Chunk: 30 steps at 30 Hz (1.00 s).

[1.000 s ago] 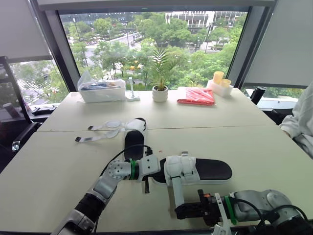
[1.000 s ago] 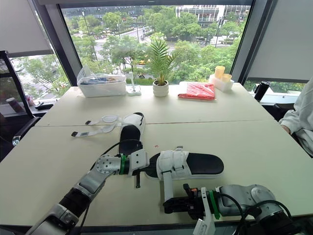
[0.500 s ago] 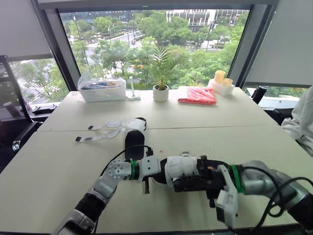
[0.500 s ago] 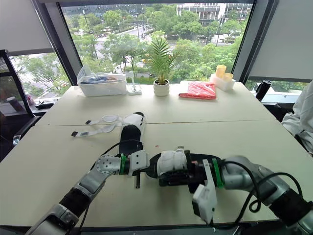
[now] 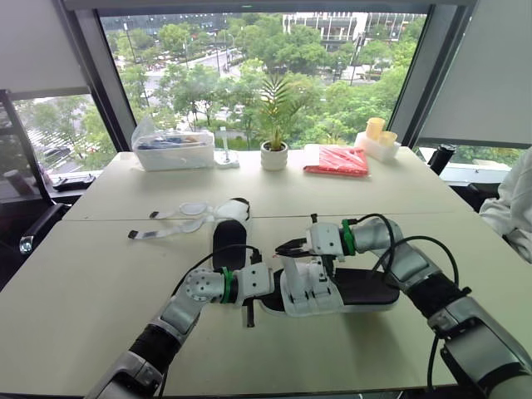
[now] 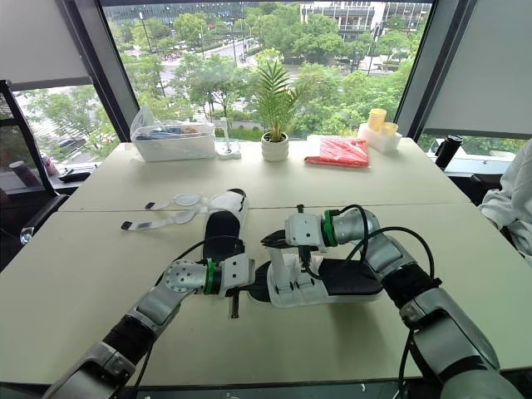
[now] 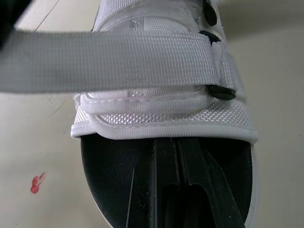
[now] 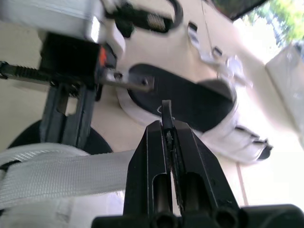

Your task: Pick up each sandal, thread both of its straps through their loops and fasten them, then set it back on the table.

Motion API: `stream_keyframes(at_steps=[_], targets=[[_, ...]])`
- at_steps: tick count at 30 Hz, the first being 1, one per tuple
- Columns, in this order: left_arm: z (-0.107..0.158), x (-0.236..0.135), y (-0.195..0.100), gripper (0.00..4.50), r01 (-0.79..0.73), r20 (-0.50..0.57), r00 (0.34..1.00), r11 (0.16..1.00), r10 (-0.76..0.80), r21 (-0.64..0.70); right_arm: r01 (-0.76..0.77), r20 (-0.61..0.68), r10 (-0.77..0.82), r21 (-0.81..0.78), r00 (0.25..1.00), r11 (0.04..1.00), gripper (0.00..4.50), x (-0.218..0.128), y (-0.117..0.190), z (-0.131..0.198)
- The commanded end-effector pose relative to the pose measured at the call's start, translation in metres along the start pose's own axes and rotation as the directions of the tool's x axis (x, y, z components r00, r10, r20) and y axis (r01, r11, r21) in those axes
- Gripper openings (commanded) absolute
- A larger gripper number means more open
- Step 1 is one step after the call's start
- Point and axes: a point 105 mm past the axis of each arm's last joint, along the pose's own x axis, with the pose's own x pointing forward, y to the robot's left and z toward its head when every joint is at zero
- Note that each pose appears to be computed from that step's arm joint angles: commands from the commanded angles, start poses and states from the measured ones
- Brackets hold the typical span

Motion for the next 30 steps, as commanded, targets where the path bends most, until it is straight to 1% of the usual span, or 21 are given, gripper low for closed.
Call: stream_keyframes(at_steps=[1, 2, 4, 10, 15, 19, 23, 30], targets=[[-0.066, 0.005, -0.073, 0.0, 0.223, -0.221, 0.94, 0.957, -0.262, -0.185, 0.168, -0.057, -0.169, -0.022, 0.984, 0.986, 0.04, -0.022, -0.047, 0.0], [-0.066, 0.005, -0.073, 0.0, 0.223, -0.22, 0.94, 0.957, -0.262, -0.187, 0.15, -0.086, -0.149, 0.004, 0.985, 0.989, 0.04, -0.021, -0.046, -0.006], [-0.066, 0.005, -0.074, 0.0, 0.221, -0.214, 0.941, 0.956, -0.261, -0.193, 0.127, -0.099, -0.122, 0.049, 0.988, 0.991, 0.04, -0.022, -0.044, -0.011], [-0.064, 0.006, -0.077, 0.0, 0.219, -0.208, 0.943, 0.955, -0.26, -0.199, 0.089, -0.086, -0.076, 0.165, 0.993, 0.982, 0.04, -0.03, -0.044, -0.007], [-0.064, 0.006, -0.079, 0.0, 0.225, -0.207, 0.941, 0.953, -0.267, -0.205, 0.051, -0.043, -0.042, 0.235, 0.998, 0.971, 0.04, -0.043, -0.045, 0.009], [-0.063, 0.006, -0.08, 0.0, 0.227, -0.206, 0.941, 0.952, -0.269, -0.204, 0.02, 0.007, -0.023, 0.268, 1.0, 0.963, 0.04, -0.053, -0.046, 0.03], [-0.062, 0.006, -0.081, 0.0, 0.228, -0.203, 0.941, 0.952, -0.269, -0.206, 0.035, 0.018, -0.042, 0.301, 0.999, 0.953, 0.04, -0.056, -0.05, 0.04], [-0.06, 0.008, -0.081, 0.0, 0.231, -0.199, 0.942, 0.951, -0.272, -0.204, 0.072, -0.098, -0.045, 0.289, 0.994, 0.955, 0.04, -0.045, -0.047, 0.008]])
